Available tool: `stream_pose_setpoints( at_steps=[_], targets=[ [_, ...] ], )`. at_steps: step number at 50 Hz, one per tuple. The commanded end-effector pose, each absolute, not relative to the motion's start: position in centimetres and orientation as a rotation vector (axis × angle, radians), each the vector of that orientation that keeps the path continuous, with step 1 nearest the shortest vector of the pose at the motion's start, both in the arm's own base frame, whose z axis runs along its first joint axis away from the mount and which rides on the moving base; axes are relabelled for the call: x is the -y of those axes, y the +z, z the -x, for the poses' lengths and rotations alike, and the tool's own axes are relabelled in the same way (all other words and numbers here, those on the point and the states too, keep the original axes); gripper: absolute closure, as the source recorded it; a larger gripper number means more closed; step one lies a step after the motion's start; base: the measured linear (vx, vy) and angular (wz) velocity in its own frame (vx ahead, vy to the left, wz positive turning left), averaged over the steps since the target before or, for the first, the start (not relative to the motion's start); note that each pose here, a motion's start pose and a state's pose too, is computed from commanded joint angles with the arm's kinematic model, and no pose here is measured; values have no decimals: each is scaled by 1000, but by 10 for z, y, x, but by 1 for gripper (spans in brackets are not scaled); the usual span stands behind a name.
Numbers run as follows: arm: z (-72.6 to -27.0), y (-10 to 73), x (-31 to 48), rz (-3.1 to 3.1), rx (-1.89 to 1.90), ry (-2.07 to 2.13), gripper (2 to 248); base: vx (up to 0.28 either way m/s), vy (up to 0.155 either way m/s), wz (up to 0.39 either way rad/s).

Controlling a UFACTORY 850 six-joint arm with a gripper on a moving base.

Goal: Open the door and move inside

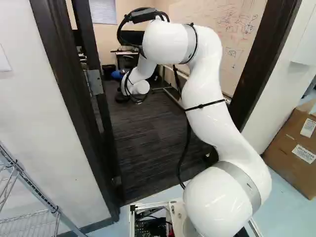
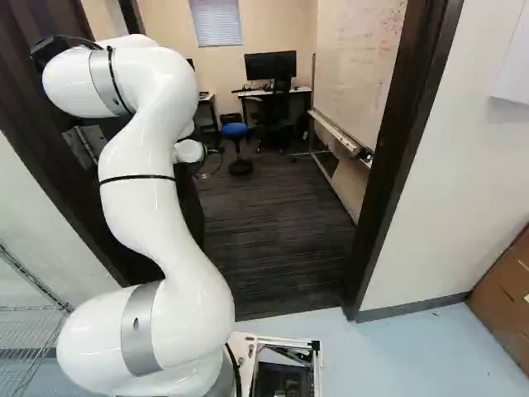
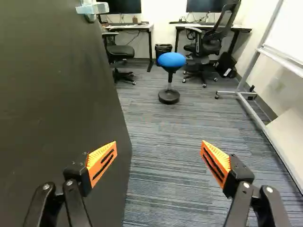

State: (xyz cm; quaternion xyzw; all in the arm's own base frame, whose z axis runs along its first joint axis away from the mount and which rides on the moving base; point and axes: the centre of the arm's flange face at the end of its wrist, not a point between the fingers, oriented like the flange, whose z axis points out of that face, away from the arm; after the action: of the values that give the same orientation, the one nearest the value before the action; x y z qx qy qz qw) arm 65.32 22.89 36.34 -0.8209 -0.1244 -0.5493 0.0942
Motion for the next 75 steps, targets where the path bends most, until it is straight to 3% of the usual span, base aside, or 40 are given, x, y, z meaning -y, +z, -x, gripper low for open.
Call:
stream_pose_setpoints(
  at_steps=[75],
  targets=[
    [-648,369,-104,2559,158,-1659,3,0,0,0]
  ],
)
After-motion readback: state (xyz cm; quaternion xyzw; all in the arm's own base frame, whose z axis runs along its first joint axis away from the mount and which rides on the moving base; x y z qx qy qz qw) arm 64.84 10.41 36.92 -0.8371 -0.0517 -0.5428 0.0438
